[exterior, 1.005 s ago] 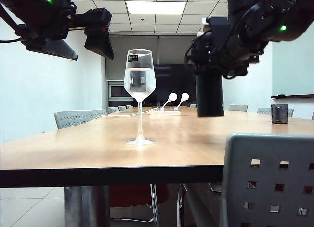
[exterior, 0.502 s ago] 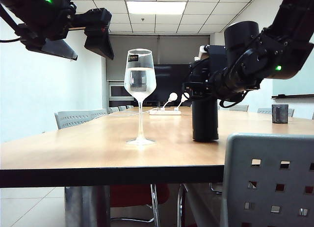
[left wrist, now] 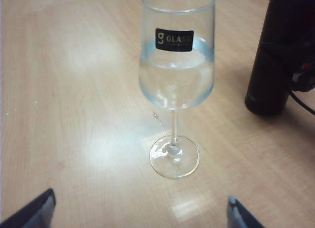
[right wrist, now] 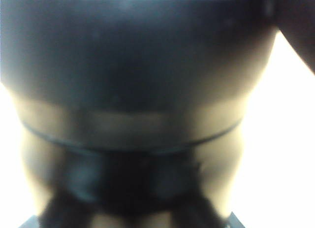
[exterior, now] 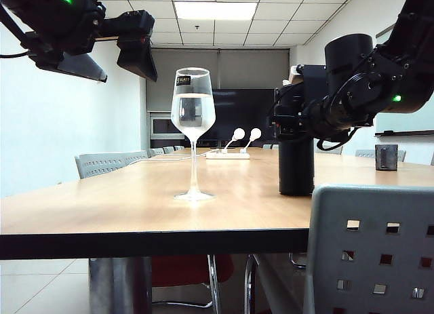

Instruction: Pick up the black thermos cup, pour some water from it into the stemmed glass, and then put the thermos cup back on the table.

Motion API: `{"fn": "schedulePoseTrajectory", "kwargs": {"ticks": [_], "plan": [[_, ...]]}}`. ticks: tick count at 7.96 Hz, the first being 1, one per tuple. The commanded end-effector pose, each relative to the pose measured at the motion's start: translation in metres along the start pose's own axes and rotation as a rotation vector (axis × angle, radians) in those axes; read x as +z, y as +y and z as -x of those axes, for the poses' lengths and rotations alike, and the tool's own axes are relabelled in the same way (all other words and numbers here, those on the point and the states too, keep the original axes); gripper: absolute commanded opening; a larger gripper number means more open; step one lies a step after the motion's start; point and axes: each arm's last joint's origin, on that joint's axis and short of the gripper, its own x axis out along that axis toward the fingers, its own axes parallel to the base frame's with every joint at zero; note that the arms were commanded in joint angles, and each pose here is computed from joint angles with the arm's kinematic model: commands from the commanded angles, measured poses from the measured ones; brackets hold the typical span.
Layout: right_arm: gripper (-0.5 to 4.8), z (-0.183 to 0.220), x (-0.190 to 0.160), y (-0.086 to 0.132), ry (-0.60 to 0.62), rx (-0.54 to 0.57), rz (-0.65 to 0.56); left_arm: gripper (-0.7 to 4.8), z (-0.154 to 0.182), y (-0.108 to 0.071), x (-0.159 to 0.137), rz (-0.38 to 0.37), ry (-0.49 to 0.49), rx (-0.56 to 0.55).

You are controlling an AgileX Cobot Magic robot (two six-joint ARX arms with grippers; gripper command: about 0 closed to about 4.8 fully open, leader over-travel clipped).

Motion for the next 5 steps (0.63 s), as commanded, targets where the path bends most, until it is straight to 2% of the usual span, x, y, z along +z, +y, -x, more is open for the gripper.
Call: {"fn": "schedulePoseTrajectory", "kwargs": {"ticks": [1, 2, 3, 5], "plan": [[1.66, -0.0025, 0.0026, 0.0017, -0.042, 0.028, -0.006, 4.79, 0.0007, 0.0002, 0.0034, 0.0, -0.021, 0.003], [2.03, -0.0025, 0.0029, 0.0017, -0.045, 0.028, -0.003, 4.79, 0.0007, 0.0002, 0.0034, 0.0, -0.02, 0.003], [3.17, -0.0024, 0.003, 0.0017, -0.046, 0.028, -0.003, 4.79, 0.0007, 0.0002, 0.0034, 0.0, -0.02, 0.003], [4.36, -0.0023, 0.0041, 0.0017, -0.054, 0.028, -0.003, 4.79, 0.0007, 0.0002, 0.0033, 0.0, -0.02, 0.003]]}}
